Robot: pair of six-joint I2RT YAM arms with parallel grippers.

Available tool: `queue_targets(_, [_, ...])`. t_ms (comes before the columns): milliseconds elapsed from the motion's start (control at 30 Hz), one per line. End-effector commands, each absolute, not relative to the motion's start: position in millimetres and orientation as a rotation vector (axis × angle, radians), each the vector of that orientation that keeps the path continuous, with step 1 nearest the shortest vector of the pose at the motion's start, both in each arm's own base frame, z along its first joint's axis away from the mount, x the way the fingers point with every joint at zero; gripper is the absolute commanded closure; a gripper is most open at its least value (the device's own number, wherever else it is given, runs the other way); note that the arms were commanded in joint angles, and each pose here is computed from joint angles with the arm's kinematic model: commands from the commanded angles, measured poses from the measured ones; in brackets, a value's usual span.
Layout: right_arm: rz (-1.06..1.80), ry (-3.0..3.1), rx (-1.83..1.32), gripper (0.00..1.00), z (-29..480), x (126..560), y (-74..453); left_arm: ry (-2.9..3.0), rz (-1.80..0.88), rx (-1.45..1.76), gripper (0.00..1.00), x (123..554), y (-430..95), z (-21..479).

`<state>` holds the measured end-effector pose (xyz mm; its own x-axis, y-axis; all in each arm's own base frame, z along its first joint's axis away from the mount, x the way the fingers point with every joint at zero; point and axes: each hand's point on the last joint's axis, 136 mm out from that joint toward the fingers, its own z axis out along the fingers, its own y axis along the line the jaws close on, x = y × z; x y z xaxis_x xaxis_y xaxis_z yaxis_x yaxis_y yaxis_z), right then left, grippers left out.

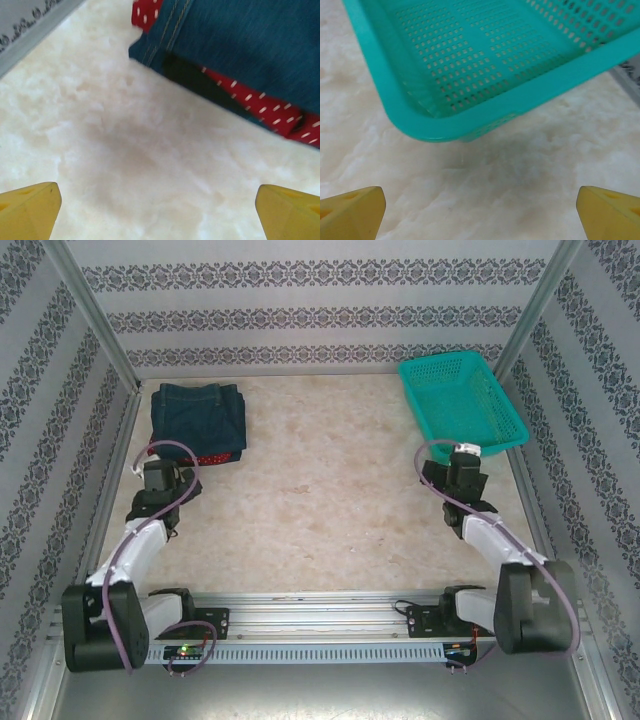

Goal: Fold and stack the skirts

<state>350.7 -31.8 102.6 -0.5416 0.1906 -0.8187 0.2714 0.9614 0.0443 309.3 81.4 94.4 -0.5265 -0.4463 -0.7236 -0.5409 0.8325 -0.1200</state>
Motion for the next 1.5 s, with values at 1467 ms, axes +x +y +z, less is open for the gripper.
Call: queue_targets(1467, [0.004, 1.892, 0.029, 0.02, 106, 398, 1, 1.885, 0.204, -0.181, 0.00, 394, 33, 91])
